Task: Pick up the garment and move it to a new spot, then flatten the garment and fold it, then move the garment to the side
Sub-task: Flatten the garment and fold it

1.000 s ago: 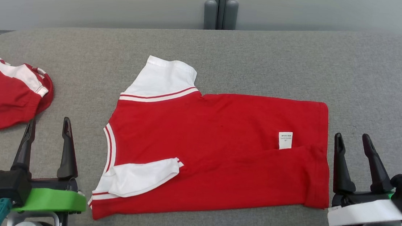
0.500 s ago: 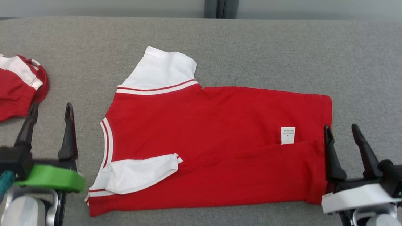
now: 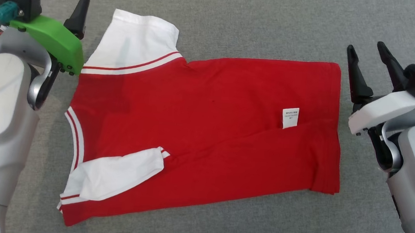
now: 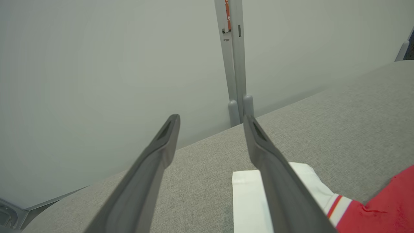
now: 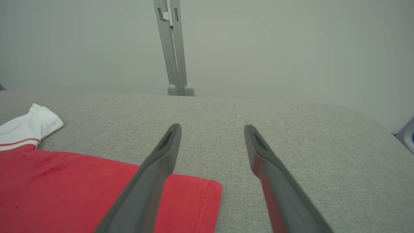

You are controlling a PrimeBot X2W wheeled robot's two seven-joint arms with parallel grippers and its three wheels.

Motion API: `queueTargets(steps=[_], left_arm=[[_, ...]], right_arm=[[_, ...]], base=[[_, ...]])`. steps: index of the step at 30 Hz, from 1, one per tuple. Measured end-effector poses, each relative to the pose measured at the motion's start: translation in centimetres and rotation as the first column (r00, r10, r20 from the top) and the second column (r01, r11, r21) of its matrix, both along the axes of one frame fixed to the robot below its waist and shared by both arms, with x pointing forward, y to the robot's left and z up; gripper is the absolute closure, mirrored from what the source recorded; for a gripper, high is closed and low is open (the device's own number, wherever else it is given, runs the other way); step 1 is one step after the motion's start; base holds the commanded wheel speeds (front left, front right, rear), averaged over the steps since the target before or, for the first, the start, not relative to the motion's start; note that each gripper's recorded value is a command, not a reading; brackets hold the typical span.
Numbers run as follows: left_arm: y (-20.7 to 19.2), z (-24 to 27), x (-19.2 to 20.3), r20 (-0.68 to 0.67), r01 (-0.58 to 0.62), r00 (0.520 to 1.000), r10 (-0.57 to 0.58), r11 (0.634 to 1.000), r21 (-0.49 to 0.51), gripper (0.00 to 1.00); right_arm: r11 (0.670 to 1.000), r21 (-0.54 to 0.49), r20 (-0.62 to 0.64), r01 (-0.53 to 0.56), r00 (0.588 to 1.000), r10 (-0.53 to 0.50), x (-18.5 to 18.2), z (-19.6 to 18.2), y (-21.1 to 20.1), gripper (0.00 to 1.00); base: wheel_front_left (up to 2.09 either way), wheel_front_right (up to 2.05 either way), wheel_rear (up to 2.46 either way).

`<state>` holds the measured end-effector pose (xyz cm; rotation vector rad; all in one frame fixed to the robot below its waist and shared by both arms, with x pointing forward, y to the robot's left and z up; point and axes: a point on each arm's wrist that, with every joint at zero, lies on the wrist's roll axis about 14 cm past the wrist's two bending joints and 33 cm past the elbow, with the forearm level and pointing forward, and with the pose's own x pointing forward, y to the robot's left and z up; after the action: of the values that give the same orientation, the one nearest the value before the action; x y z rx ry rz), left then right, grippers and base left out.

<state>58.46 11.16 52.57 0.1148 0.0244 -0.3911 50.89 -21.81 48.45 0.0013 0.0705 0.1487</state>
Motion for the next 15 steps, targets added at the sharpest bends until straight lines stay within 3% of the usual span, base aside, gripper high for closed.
queueTargets(steps=[6, 15], left_arm=[[-1.4, -6.9, 2.0, -0.254, 0.073, 0.966, -0.044, 0.992, 0.106, 0.0], [-3.0, -14.7, 2.5, -0.495, 0.109, 0.867, -0.054, 0.991, 0.083, 0.0]], right_arm=[[1.0, -0.013, -0.057, 0.001, 0.998, -0.002, 0.9, -2.3, -0.8, 0.0], [0.999, -0.034, -0.137, -0.006, 0.991, 0.001, 0.8, -5.7, -1.8, 0.0]], base=[[0.0, 0.0, 0.0], [0.0, 0.0, 0.0]])
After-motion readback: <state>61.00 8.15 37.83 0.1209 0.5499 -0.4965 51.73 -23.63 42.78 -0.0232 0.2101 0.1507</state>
